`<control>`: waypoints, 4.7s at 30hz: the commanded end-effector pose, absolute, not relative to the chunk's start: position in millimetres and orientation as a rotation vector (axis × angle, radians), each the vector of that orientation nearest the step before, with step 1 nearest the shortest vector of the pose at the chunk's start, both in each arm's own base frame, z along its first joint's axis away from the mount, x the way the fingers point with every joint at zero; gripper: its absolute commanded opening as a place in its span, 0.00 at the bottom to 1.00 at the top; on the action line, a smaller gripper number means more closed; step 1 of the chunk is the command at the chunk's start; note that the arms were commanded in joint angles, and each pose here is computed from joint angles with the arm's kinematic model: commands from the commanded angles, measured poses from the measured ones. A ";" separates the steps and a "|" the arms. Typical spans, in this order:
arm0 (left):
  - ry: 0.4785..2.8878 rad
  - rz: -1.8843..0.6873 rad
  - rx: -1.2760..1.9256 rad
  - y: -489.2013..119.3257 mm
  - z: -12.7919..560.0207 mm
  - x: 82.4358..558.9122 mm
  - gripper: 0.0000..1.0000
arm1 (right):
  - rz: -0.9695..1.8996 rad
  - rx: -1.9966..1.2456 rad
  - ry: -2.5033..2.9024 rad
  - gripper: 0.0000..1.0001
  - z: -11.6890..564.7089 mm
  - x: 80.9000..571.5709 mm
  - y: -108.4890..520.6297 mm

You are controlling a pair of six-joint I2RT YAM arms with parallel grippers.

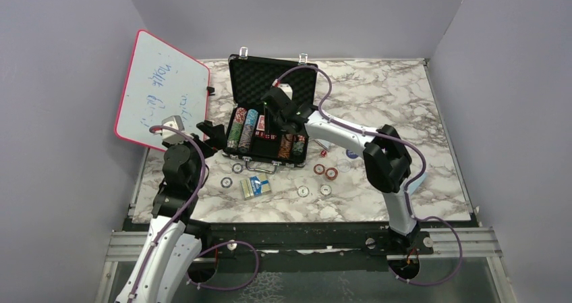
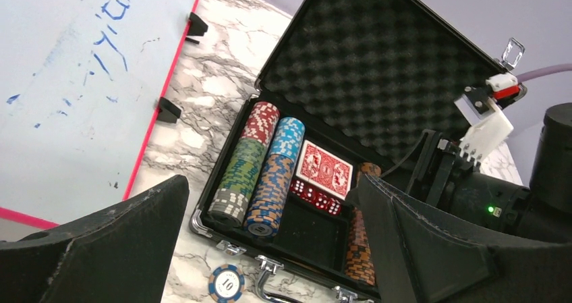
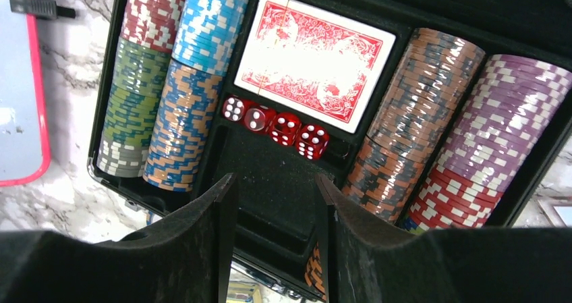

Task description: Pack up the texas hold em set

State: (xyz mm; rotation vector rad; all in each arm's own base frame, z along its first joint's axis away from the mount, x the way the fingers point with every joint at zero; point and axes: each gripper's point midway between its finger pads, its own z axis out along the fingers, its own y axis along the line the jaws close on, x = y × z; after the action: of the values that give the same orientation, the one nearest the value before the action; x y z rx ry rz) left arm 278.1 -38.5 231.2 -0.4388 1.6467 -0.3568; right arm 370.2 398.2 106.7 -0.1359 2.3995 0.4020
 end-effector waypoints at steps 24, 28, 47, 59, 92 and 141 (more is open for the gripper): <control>1.666 -0.404 -0.366 -52.5 229.1 283.6 0.99 | 0.458 -0.501 2.541 0.58 42.5 367.2 423.3; 1.664 -0.405 -0.369 -52.2 229.4 283.8 0.99 | 0.508 -0.562 2.552 0.58 39.7 360.2 427.9; 1.664 -0.406 -0.369 -52.0 229.2 283.9 0.99 | 0.460 -0.588 2.425 0.72 80.2 379.5 422.1; 1.665 -0.406 -0.369 -52.0 228.8 284.7 0.99 | 0.497 -0.977 2.274 0.54 73.4 371.1 428.9; 1.665 -0.400 -0.374 -50.1 228.4 284.6 0.99 | 0.572 -1.109 2.207 0.52 72.5 372.8 448.8; 1.663 -0.397 -0.377 -49.2 228.7 284.7 0.99 | 0.451 -0.831 2.241 0.69 106.2 404.1 435.1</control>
State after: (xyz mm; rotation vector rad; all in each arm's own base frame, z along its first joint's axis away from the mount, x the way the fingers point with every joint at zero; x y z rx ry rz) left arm 284.1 -48.0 223.6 -0.3937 1.6879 -0.3840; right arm 388.5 441.8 65.7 -0.9712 2.3024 0.4899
